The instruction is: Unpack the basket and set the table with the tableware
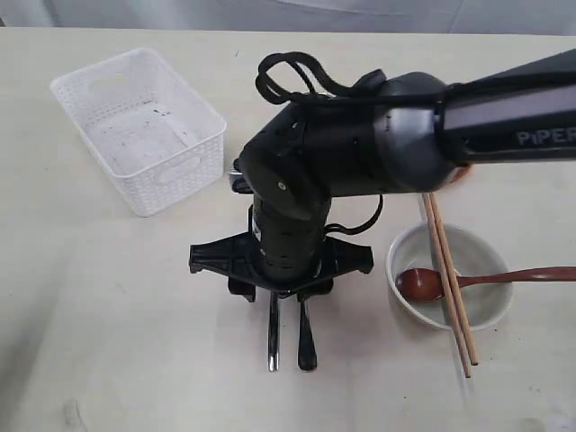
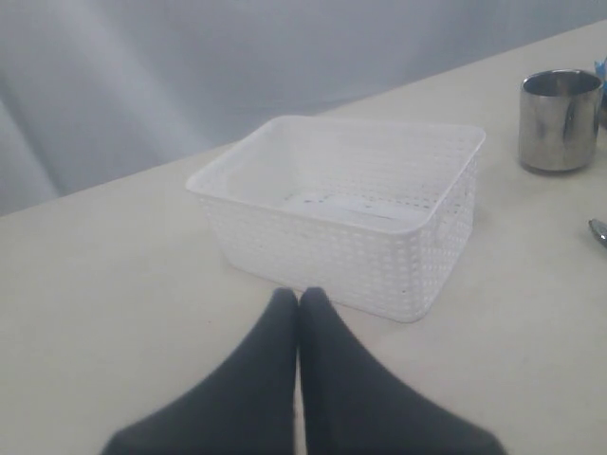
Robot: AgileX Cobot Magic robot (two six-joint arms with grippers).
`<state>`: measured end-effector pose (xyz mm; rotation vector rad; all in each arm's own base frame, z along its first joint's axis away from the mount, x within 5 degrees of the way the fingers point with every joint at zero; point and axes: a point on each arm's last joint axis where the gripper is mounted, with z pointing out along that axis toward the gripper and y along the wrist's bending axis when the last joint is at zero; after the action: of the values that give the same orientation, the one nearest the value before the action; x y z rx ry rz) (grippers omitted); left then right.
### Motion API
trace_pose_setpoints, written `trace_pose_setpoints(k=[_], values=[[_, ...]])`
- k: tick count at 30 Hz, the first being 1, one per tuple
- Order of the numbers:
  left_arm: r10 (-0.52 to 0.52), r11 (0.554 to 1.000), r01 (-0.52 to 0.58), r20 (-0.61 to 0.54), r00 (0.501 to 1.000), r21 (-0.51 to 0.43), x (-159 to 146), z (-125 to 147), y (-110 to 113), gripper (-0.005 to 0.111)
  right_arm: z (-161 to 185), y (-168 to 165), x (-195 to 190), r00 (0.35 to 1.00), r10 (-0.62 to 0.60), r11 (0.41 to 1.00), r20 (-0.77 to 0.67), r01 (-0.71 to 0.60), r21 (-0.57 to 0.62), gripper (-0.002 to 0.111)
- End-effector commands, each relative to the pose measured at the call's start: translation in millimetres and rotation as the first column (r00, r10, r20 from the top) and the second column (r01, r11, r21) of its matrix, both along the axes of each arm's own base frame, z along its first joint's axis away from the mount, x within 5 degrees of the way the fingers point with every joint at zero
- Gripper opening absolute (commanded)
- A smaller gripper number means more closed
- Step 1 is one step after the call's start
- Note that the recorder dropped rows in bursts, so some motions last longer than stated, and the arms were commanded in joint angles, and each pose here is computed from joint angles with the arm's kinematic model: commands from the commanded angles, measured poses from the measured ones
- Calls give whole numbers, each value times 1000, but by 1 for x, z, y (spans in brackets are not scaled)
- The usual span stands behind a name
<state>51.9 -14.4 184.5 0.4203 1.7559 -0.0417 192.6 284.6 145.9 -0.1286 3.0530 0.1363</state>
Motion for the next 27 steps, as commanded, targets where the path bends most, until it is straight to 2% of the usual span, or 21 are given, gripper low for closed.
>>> trace_pose_setpoints(k=[1, 4, 9, 13, 17, 20, 23, 27], values=[[-6, 1000, 6, -2, 1000, -10, 0, 0, -1, 0, 24, -3, -1, 999, 29, 999, 31, -30, 21, 54], [-6, 1000, 6, -2, 1000, -10, 0, 0, -1, 0, 44, -9, -1, 995, 57, 998, 83, -60, 24, 40], [-6, 1000, 6, -2, 1000, -10, 0, 0, -1, 0, 92, -26, 1, 953, 131, 989, 273, -143, 24, -1], [-6, 1000, 6, -2, 1000, -10, 0, 0, -1, 0, 143, -47, -2, 870, 142, 980, 472, -192, 59, -1], [-6, 1000, 6, -2, 1000, -10, 0, 0, -1, 0, 201, -84, -11, 706, 149, 973, 693, -229, 25, -1], [-4, 1000, 4, -2, 1000, -10, 0, 0, 0, 0, 229, -116, -26, 606, 122, 972, 786, -232, 28, -1], [-4, 1000, 4, -2, 1000, -10, 0, 0, 0, 0, 242, -151, -46, 520, 97, 973, 849, -230, 30, -1], [-4, 1000, 4, -2, 1000, -10, 0, 0, 0, 0, 247, -198, -71, 428, -13, 976, 904, -190, 104, -1]])
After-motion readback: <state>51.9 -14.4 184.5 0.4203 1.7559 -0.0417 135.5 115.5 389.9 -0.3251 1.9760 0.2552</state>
